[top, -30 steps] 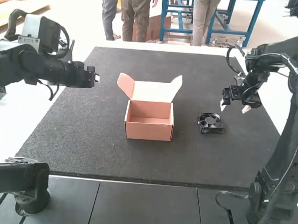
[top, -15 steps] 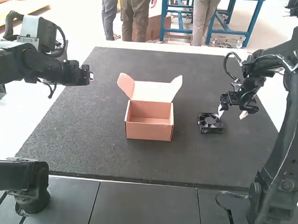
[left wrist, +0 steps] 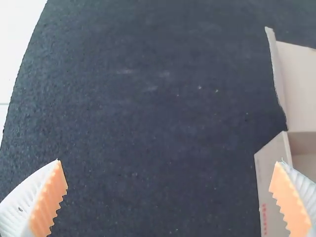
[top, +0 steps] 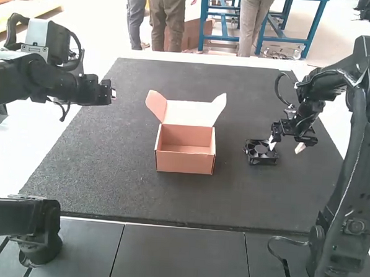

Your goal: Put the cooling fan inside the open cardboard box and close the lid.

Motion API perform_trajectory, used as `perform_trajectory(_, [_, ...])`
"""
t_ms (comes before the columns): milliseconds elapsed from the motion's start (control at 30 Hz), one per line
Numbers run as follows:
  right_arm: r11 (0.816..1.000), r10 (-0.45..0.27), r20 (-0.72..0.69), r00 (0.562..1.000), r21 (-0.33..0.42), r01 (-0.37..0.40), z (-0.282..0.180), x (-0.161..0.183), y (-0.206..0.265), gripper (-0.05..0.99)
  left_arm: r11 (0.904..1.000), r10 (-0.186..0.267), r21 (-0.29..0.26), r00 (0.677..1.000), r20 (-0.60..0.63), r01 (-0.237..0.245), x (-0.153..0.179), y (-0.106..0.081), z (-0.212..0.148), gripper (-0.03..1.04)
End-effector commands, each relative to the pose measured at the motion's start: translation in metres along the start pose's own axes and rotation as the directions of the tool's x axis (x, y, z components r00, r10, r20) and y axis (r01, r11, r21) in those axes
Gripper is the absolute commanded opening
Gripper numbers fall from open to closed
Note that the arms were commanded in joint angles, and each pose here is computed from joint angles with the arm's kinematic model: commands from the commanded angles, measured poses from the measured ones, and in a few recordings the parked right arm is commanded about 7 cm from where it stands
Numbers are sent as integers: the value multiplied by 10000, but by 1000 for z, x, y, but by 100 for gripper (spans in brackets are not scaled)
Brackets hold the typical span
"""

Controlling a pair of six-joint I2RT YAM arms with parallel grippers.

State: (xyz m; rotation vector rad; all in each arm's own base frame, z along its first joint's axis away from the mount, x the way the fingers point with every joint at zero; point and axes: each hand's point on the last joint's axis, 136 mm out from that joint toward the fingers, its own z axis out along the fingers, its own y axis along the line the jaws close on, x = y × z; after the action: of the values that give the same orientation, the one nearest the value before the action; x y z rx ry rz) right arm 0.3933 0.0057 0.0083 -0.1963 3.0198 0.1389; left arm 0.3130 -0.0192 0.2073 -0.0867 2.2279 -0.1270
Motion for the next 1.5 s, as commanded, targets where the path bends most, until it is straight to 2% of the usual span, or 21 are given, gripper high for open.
perform_trajectory(0, [10000,-52,359,9993,-11,52,-5,-16,-2,90,9998,-98,-141,9996,248,102,-10,3,-2,97])
perform_trajectory(433, [10000,-31,-148,9999,43,32,4,-8,-3,90,9999,-95,-122,9992,385,100,-13,3,-2,97])
perform_trajectory(600, [10000,-33,-603,9982,-33,31,12,5,0,80,9998,-104,-136,9993,371,109,-13,3,-1,97])
perform_trajectory(700, [10000,-34,-755,9971,-58,30,18,9,1,70,9999,-95,-122,9992,385,100,-13,3,-1,97])
perform_trajectory(900, [9999,-140,-946,9954,-100,131,28,13,5,69,9999,-104,-134,9992,387,109,-14,3,-1,97])
perform_trajectory(1033, [9997,-221,-903,9957,-133,209,32,11,8,52,9999,-103,-129,9991,417,109,-15,3,-2,97])
perform_trajectory(1067, [9997,-195,-839,9963,-152,183,33,10,9,45,9999,-104,-131,9991,402,109,-15,3,-2,97])
perform_trajectory(1133, [9993,-120,-782,9969,-354,93,34,9,13,24,9999,-95,-122,9992,385,100,-14,3,-2,97])
perform_trajectory(1233, [9980,-48,-676,9977,-628,6,34,7,20,0,9999,-104,-134,9992,387,109,-15,3,-2,97])
perform_trajectory(1467, [9955,165,-468,9988,-920,-207,31,1,30,-2,9999,-88,-132,9992,401,94,-15,3,-3,97])
